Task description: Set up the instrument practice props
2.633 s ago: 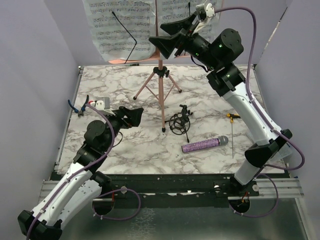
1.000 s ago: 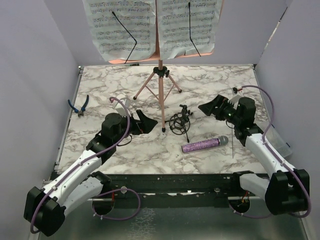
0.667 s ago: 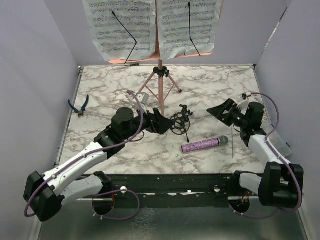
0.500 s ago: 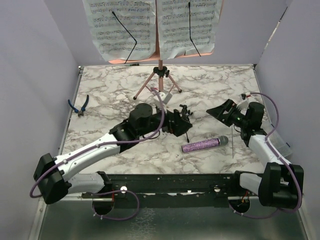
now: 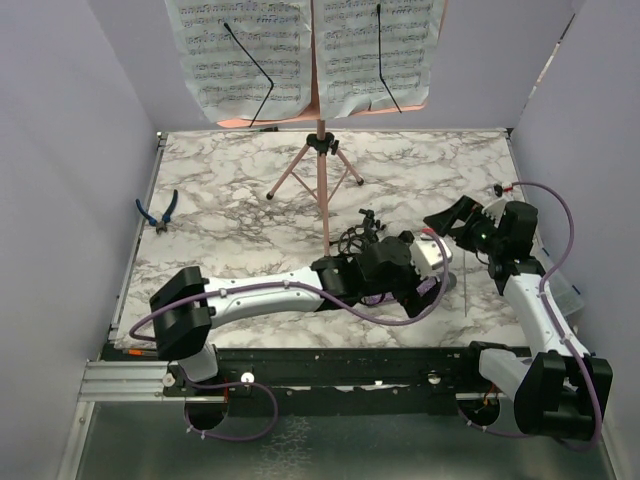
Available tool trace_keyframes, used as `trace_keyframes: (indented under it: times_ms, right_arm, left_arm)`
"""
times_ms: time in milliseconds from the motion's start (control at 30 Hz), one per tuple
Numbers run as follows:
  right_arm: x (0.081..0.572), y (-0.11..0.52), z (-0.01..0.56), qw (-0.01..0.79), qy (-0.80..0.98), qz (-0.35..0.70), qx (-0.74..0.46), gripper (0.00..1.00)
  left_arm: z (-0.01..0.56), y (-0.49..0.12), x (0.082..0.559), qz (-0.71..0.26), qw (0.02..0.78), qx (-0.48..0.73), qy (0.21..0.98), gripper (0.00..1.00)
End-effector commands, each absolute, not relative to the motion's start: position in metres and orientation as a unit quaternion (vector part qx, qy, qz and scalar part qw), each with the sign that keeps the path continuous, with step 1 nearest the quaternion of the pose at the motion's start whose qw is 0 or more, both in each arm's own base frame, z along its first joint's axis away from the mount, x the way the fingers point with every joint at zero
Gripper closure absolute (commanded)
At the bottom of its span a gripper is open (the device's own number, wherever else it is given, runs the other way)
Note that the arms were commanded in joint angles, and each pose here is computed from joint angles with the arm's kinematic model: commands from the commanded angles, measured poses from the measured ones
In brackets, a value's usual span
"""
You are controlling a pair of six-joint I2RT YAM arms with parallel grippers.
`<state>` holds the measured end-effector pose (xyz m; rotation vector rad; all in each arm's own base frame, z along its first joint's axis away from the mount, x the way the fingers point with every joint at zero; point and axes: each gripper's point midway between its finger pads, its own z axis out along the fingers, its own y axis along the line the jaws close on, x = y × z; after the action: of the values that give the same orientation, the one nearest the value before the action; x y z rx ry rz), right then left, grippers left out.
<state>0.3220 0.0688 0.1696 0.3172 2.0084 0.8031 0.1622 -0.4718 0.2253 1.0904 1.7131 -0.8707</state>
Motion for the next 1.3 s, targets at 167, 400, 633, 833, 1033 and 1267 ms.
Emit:
trace_keyframes:
  times_ms: [167,400,633,833,1033,1267]
  right_arm:
    - [0.317,0.054,0.148,0.447,0.834,0.282,0.158,0.0]
    - [0.319,0.047,0.14,0.444,0.838,0.266,0.174,0.0]
    - [0.322,0.038,0.134,0.447,0.84,0.242,0.19,0.0]
    - [0.327,0.037,0.131,0.447,0.838,0.244,0.195,0.0]
    - [0.329,0.043,0.137,0.444,0.836,0.262,0.189,0.0]
    - [0.333,0.044,0.156,0.452,0.833,0.264,0.178,0.0]
  left_arm:
    - [0.148,-0.476,0.184,-0.193,0.423,0.548,0.695,0.06]
    - [0.107,-0.488,0.199,-0.131,0.4,0.576,0.7,0.15]
    - [0.074,-0.49,0.199,-0.108,0.371,0.604,0.697,0.24]
    - [0.047,-0.483,0.205,-0.073,0.358,0.611,0.702,0.32]
    - [0.026,-0.481,0.205,-0.063,0.342,0.616,0.707,0.43]
    - [0.026,-0.485,0.206,-0.065,0.342,0.612,0.71,0.66]
